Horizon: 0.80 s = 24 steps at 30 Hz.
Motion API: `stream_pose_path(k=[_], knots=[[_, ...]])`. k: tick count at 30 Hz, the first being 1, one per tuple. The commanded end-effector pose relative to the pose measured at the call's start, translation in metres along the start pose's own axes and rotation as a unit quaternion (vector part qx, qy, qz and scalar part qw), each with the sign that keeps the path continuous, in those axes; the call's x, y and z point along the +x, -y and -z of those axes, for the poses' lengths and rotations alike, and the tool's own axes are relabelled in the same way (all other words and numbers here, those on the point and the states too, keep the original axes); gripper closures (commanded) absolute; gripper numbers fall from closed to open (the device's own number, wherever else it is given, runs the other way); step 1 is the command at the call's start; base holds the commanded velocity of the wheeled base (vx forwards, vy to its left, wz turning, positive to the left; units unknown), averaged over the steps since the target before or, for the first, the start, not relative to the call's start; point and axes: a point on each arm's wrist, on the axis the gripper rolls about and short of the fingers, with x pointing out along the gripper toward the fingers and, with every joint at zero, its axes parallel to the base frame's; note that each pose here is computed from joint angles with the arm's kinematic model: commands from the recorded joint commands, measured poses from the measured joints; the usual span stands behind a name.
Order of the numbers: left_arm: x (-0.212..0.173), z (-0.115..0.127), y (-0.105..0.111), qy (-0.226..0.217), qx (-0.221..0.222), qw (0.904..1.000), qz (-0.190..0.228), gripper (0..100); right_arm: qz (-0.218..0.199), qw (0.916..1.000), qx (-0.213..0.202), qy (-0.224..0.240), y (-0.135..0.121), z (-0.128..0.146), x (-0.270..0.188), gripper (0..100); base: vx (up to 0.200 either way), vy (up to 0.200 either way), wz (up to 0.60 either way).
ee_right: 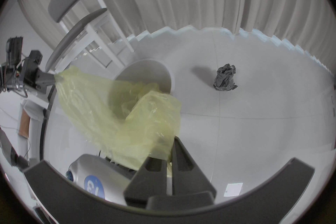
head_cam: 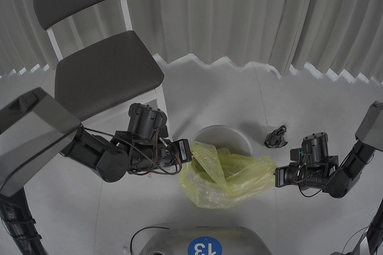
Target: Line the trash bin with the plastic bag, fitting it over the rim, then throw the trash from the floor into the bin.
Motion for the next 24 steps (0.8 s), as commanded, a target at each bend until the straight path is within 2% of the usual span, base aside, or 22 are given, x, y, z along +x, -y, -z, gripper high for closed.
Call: stream_pose_path(k=[1,9,10,14,24], knots=[[0.022,-0.005,-0.024,0.005,-0.016,0.9997,-0.019,100,0.020,0.9994,0.030,0.001,0.016,0.003,0.028,100,0.000,0.000,0.00],[0.042,-0.010,-0.043,0.049,-0.040,0.9974,-0.035,100,0.045,0.9944,0.090,0.031,0.033,-0.010,0.055,100,0.000,0.000,0.00],[0.044,-0.013,-0.047,0.053,-0.043,0.9969,-0.039,100,0.056,0.9913,0.110,0.044,0.038,-0.016,0.063,100,0.000,0.000,0.00],[0.047,-0.018,-0.048,0.069,-0.044,0.9954,-0.051,100,0.079,0.9833,0.148,0.070,0.044,-0.026,0.077,100,0.000,0.000,0.00],[0.038,-0.030,-0.047,0.098,-0.054,0.9923,-0.053,100,0.077,0.9744,0.186,0.100,0.048,-0.041,0.080,100,0.000,0.000,0.00]])
